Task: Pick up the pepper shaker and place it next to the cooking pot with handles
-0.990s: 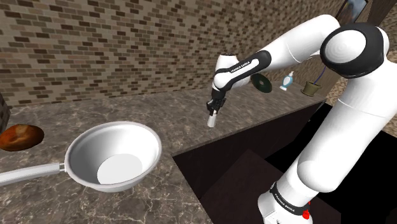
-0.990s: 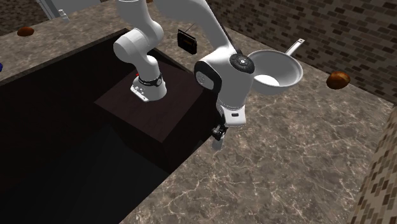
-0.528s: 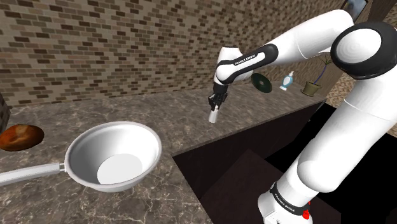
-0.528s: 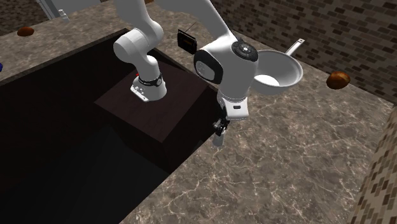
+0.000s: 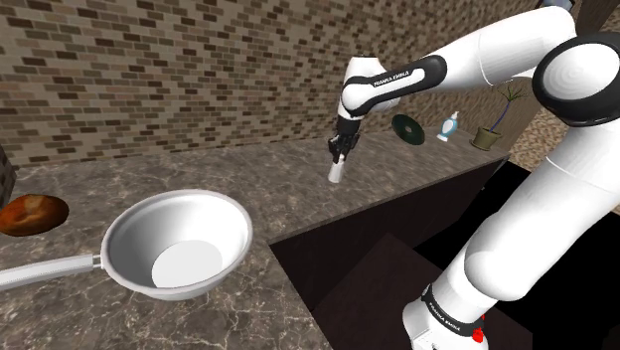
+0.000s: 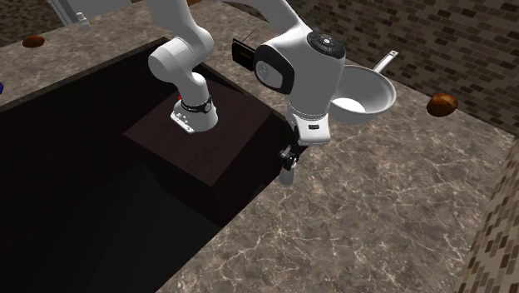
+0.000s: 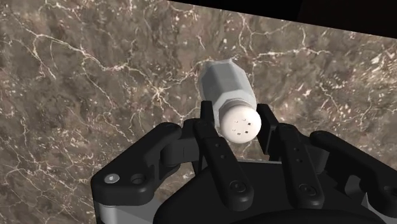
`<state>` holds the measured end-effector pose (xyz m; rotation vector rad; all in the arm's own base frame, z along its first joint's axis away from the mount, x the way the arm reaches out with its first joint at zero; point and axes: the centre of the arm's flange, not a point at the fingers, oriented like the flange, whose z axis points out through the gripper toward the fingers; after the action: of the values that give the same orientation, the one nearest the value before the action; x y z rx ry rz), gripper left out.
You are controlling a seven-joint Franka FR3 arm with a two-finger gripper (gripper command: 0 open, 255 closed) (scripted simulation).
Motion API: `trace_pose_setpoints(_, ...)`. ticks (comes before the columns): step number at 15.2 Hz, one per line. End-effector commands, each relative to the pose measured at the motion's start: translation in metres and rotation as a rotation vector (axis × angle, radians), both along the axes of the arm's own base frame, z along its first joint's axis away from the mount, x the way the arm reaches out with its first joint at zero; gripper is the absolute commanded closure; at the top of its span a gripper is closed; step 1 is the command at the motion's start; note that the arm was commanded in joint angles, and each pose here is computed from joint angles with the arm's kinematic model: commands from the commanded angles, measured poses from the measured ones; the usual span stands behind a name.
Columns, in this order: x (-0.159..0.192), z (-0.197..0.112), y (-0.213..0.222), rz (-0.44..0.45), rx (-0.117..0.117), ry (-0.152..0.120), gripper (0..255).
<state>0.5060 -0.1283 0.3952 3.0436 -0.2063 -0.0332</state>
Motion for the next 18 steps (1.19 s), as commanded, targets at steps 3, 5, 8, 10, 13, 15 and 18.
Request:
trace_pose_setpoints(3,0.001,0.02,0.0,0.0,0.0,0.0,255)
trace_pose_setpoints(5,0.001,0.031,0.0,0.0,0.0,0.0,255)
trace_pose_setpoints(8,0.001,0.047,0.0,0.0,0.0,0.0,255)
trace_pose_setpoints(10,0.001,0.057,0.0,0.0,0.0,0.0,255)
trace_pose_setpoints(13,0.001,0.073,0.0,0.0,0.0,0.0,255)
trace_pose_setpoints(15,0.001,0.084,0.0,0.0,0.0,0.0,255)
trace_pose_setpoints(18,-0.008,0.088,0.025,0.0,0.0,0.0,255)
